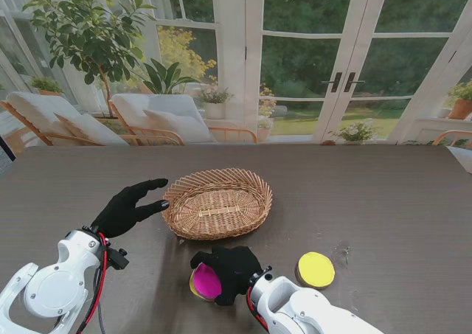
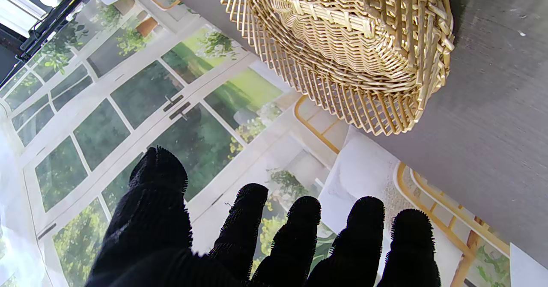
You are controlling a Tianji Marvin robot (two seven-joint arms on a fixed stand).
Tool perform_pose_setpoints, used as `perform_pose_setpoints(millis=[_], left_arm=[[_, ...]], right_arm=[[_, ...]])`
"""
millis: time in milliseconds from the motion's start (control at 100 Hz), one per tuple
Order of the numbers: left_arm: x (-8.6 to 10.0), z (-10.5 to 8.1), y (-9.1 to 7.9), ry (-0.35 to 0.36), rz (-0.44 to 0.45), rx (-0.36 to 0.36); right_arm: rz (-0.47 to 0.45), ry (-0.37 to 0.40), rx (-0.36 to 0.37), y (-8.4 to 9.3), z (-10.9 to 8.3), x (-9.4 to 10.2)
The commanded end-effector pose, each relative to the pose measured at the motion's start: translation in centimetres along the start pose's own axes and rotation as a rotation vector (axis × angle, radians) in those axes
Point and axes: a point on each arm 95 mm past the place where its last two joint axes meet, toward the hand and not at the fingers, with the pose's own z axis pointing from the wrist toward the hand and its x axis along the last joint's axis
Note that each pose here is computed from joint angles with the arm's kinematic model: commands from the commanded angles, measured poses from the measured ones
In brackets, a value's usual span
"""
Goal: Stack culture dishes into a storage basket
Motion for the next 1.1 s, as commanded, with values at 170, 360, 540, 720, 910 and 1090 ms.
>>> perform_pose_setpoints(millis=[170,360,540,720,910,1090], left_arm=[[0.3,-0.2,0.1,-0.003,-0.009,-0.008],[0.3,-0.2,0.0,-0.003,-0.009,-0.009],[0.2,-0.2,0.1,-0.005,-0.011,-0.015],[0.1,-0.1,0.1,-0.008,-0.010,-0.019],[0.1,-0.1,0.1,-0.012,-0.011,-0.024],[0.1,-0.1,0.1,-0.014,-0.012,-0.029]], right_arm=[[-0.017,0.001,0.026,-0.8,0.7,0.5],[-0.037,-0.004,0.027,-1.1,1.0,0.5],[-0.061,-0.009,0.025,-1.2,1.2,0.6],[-0.091,-0.018,0.017,-1.2,1.3,0.7],[-0.095,-0.022,0.014,-1.1,1.4,0.8],[-0.101,-0.023,0.015,-1.2,1.4,1.0]])
